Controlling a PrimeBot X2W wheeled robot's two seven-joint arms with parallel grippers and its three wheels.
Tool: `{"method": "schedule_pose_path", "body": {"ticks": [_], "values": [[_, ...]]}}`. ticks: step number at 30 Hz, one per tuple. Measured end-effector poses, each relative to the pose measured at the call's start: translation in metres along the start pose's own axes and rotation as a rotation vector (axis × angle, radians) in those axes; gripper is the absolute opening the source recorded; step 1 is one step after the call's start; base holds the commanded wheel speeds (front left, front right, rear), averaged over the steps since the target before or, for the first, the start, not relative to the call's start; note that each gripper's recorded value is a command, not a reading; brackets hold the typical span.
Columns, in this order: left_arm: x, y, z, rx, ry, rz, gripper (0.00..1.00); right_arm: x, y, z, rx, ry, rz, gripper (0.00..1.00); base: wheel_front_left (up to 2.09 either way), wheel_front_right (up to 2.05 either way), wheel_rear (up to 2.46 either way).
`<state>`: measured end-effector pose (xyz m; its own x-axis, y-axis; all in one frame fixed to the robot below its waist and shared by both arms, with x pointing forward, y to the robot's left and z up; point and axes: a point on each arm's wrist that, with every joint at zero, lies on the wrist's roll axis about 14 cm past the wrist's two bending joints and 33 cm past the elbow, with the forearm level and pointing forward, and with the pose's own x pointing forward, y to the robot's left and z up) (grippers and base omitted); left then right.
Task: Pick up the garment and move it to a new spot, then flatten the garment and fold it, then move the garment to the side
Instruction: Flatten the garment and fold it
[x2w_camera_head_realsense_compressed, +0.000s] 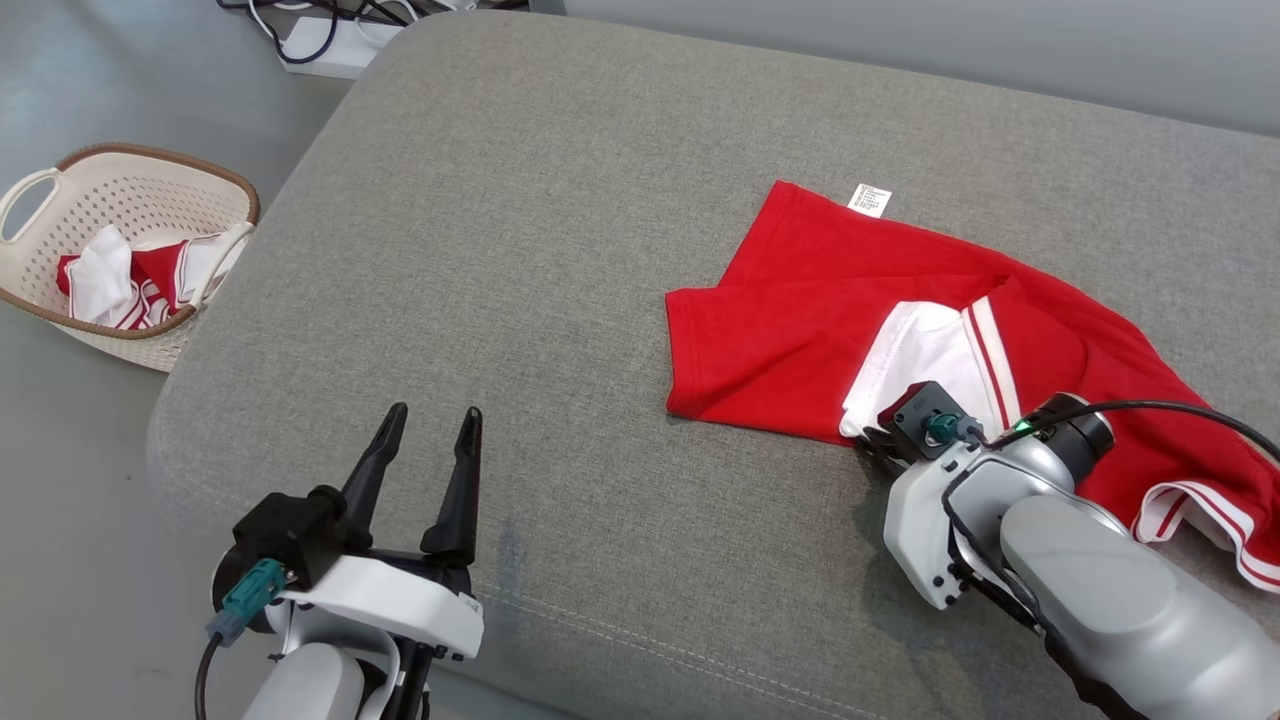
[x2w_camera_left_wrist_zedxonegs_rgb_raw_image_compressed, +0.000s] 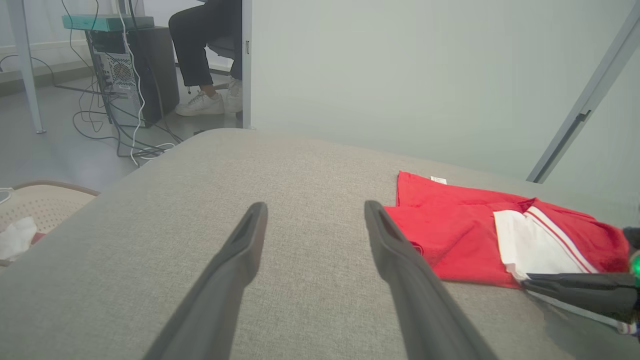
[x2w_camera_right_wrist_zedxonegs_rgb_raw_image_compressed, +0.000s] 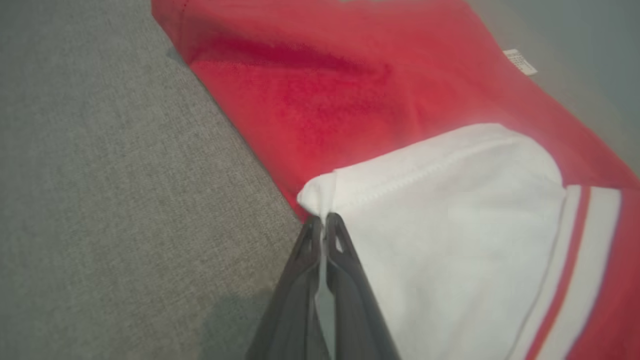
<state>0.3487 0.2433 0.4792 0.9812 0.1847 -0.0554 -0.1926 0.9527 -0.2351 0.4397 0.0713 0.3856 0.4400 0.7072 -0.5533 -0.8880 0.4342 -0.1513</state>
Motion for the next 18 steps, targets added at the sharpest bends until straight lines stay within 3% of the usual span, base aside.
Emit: {"method": "schedule_pose_path", "body": {"ticks": [13, 18], "values": [[0.002, -0.004, 0.005, -0.002, -0.020, -0.021, 1.00, -0.017, -0.018, 0.021, 0.155, -0.136, -0.053, 0.00, 0.00, 0.00, 0.00], [0.007, -0.012, 0.005, 0.008, -0.022, -0.049, 1.00, -0.033, -0.014, 0.012, 0.226, -0.155, -0.046, 0.00, 0.00, 0.00, 0.00]]}}
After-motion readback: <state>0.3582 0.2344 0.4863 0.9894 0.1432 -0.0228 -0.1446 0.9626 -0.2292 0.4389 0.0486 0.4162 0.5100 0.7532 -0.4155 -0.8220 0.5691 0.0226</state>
